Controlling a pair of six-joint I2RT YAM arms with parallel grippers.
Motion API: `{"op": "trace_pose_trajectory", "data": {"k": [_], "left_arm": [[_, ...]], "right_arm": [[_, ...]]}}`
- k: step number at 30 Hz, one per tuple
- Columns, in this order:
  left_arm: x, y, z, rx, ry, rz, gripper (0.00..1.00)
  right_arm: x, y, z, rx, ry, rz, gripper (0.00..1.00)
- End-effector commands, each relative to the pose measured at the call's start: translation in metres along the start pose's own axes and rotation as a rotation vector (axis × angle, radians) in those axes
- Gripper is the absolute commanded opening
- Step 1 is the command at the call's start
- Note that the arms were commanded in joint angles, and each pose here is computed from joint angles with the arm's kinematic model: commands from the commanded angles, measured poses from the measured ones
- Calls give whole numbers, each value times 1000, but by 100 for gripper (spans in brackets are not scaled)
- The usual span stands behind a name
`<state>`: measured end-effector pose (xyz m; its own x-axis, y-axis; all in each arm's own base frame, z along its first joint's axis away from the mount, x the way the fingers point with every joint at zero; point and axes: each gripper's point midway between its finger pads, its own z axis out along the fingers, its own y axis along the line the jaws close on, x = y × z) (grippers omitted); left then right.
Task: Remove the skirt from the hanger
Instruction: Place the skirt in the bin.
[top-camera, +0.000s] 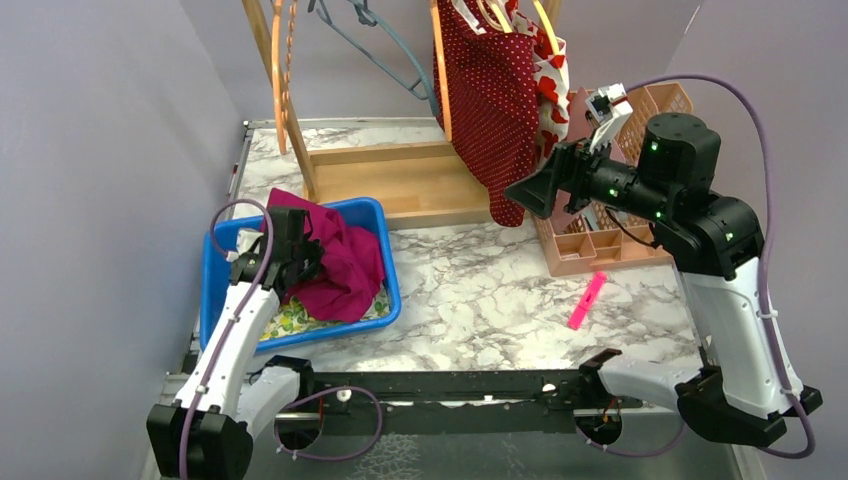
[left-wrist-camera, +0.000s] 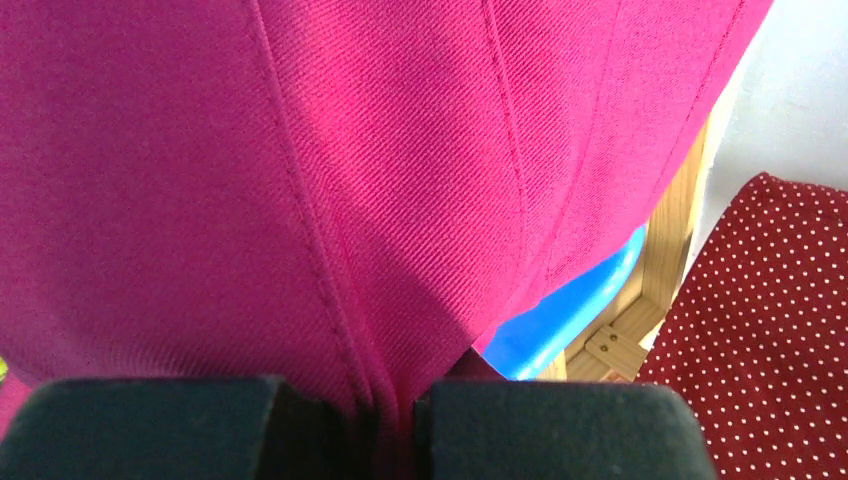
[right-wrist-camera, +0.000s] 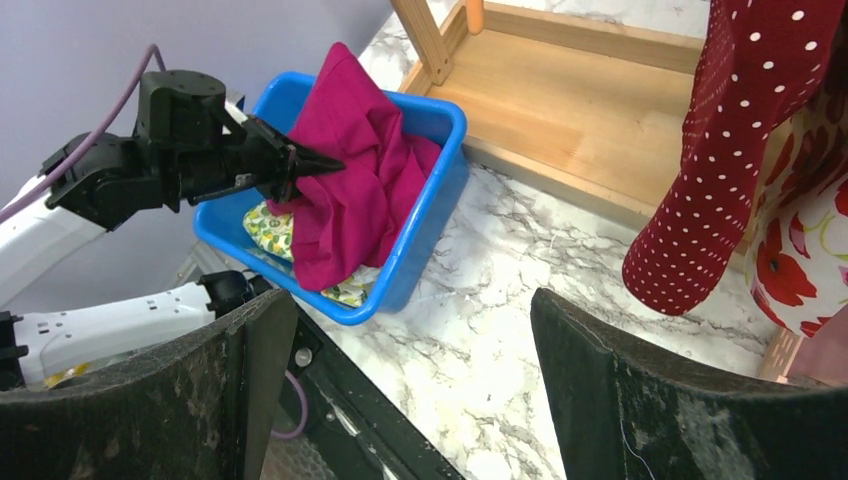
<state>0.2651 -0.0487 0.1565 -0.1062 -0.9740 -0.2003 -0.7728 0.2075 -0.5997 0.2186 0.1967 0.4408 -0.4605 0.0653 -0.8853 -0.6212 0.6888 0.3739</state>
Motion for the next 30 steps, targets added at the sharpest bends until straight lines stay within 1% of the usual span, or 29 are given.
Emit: {"op": "trace_pose_trajectory", "data": {"k": [1,3,6,7,8,10,12,14,18,21,25,27,30], "left_arm": [[-13,2,-9,34,-63,-28,0],[-8,19,-14,0,-36,-37,0],[-5,42,-18,-25,-28,-41,0],[-5,45,-20,-18,-27,-33,7],[-7,42,-24,7,-29,-8,22],[-14,29,-38,68,-58,81,42],[-26,16,-58,122,-102,149,59],[-37,7,-81,170,-149,205,70],[-53,-2,-121,230,-214,316,82],[-56,-11,-141,289,-230,443,98],[-67,-32,-166,376,-299,559,99],[-69,-53,-180,447,-324,608,99],[-64,-87,-199,562,-326,694,99]], "right_arm": [[-6,-4,-11,44,-47,-1,91],[-5,-6,-14,57,-49,-3,91],[-4,-8,-15,68,-57,-5,91],[-4,-8,-16,69,-59,-5,91],[-4,-8,-16,70,-62,-6,91],[-6,-10,-19,86,-65,-8,89],[-5,-14,-24,112,-70,-20,89],[-2,-18,-25,130,-67,-37,89],[0,-23,-20,141,-46,-61,89],[-6,-21,-17,130,-51,-68,89],[-14,-18,-15,121,-64,-77,89],[-21,-19,-14,131,-71,-93,89],[-39,-26,-12,180,-105,-119,91]]}}
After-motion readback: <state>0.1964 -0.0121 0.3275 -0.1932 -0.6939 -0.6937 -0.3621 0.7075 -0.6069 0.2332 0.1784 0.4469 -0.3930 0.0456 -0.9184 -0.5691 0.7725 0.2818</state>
